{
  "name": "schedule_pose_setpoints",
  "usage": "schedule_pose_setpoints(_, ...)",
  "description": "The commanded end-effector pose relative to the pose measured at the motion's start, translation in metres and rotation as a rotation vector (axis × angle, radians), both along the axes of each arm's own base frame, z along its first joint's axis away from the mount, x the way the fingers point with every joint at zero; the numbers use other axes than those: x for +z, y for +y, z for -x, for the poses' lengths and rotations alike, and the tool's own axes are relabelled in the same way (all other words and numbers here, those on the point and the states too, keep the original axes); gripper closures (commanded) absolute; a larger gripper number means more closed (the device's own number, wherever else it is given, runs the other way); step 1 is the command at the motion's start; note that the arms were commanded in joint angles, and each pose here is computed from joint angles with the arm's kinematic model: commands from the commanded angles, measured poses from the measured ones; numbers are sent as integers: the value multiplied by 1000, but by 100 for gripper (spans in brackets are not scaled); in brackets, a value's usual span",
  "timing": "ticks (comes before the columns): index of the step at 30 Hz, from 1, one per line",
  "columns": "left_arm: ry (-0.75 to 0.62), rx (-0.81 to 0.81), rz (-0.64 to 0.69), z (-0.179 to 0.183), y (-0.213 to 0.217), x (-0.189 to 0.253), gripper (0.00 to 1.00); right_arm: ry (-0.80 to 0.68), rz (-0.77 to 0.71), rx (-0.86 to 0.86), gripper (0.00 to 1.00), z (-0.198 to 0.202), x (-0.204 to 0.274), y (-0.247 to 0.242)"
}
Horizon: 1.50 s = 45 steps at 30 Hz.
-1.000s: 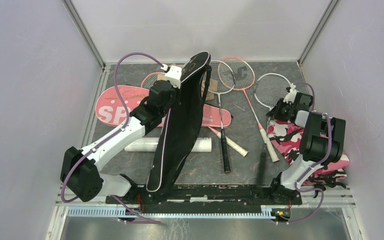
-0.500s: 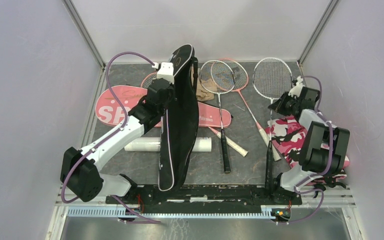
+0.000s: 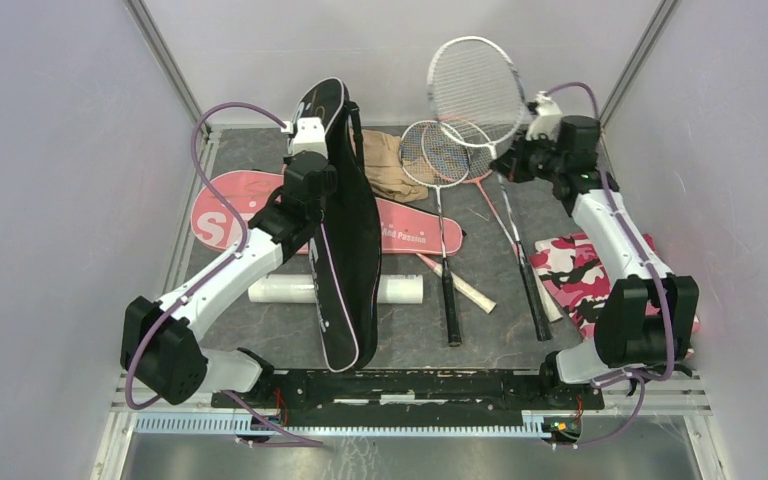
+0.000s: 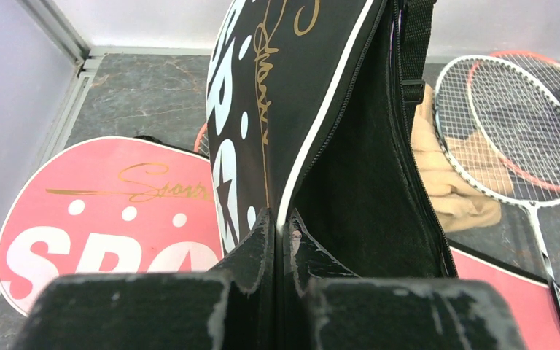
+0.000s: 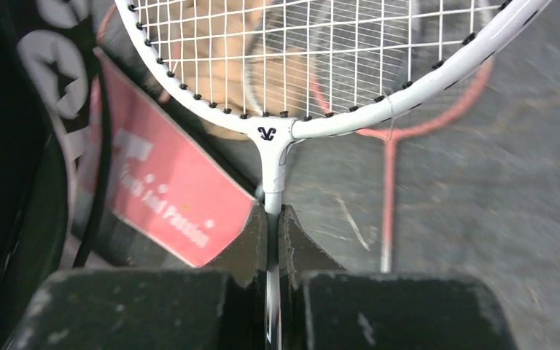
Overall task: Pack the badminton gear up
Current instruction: Pick up the racket from the center of the board, then place the racket in the racket bag.
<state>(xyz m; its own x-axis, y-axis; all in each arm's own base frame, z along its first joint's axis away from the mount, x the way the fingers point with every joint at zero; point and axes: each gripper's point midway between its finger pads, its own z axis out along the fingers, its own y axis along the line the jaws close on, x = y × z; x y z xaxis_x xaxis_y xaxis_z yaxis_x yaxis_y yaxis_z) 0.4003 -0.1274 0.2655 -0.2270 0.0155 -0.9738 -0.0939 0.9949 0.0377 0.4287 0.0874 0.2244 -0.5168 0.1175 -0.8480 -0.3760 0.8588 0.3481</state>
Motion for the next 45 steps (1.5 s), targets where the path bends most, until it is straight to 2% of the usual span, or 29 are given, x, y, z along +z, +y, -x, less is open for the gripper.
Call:
schedule_pose_setpoints(1,-172,99,187,-8,19,58,98,-69,86,186,100,11,25,62)
schedule_pose_setpoints(10,-192,136,221,-12,36,64,98,-73,262,425,99,60,-8,151)
schedule_pose_setpoints(19,-171,95,264,-12,28,61,98,-59,449,488,100,83,-46,185)
schedule_pose_setpoints(24,-129,-26,311,-12,3,52,98,-37,499,503,100,85,-62,196)
schedule_pose_setpoints(36,28,-363,553,2,-75,7,98,-24,421,592,100,85,-55,238)
schedule_pose_setpoints(45,86,-438,626,11,-97,-11,98,4,300,628,100,77,-45,271)
